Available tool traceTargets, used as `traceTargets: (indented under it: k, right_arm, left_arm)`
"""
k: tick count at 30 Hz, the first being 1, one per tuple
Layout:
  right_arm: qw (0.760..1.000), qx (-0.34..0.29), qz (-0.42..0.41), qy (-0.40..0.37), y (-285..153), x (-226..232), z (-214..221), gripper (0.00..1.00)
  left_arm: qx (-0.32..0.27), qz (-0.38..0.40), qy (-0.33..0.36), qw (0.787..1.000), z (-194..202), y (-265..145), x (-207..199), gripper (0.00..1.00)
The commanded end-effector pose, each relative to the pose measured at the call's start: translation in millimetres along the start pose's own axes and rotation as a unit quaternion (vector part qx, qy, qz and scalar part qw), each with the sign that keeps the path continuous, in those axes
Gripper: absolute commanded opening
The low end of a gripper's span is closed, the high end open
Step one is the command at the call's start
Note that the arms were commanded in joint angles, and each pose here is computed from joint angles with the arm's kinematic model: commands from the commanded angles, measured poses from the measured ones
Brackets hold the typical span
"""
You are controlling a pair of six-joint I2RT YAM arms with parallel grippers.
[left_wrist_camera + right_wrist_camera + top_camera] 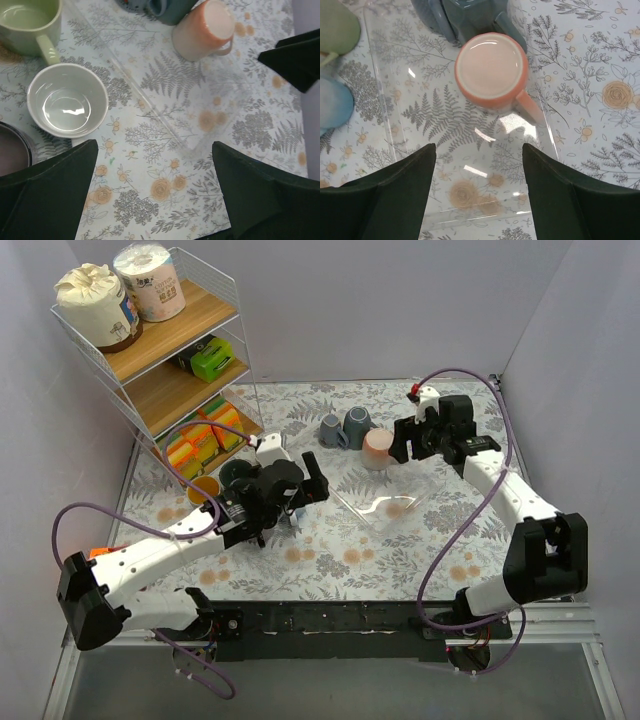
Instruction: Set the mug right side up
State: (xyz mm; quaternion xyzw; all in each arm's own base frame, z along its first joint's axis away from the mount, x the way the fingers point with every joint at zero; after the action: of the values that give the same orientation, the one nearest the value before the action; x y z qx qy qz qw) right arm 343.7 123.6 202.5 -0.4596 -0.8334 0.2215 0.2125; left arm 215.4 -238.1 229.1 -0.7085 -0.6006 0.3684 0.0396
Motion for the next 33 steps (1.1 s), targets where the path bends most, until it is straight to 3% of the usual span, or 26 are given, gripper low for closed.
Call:
traceTargets:
  k: [1, 7, 11, 16, 33]
  right_arm:
    - [0.989, -0.027, -0.076, -0.127, 2, 1, -28, 0.76]
    - [0.978, 0.086, -0.116, -0.153, 41, -14, -6, 0.69]
    - [0.974, 0.085, -0.083, -0.192, 55, -32, -6, 0.66]
    - [0.969, 0.106, -0.102, -0.197, 65, -42, 5, 0.65]
    - [0.955, 0.121, -0.091, -0.257, 112, -66, 35, 0.55]
  left_arm:
    - [-0.015, 0.075, 0.017, 0.997, -34, -32, -29, 0.98]
    - [0.027, 0.132, 0.011, 0.991, -39, -44, -45, 0.98]
    - [0.044, 0.169, -0.025, 0.984, -47, -46, -53, 0.98]
    - [0.05, 0.19, -0.08, 0.977, -69, -31, -52, 0.98]
    - [0.068, 0.154, -0.048, 0.985, -70, -2, -44, 0.98]
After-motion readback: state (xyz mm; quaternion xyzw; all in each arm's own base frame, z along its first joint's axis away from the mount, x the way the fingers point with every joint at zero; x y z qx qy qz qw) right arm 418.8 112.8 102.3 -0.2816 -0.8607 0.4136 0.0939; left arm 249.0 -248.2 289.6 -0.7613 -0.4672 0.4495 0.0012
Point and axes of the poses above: each gripper's point midway between its finger pads, its own y axis out along the fingers, its own x axis along the line the jaws close on, z = x × y, the point moved 5 cm from there along -y, back along the fingers, and after that the axes turned 2 degrees about -y, right-handed, at the moved point
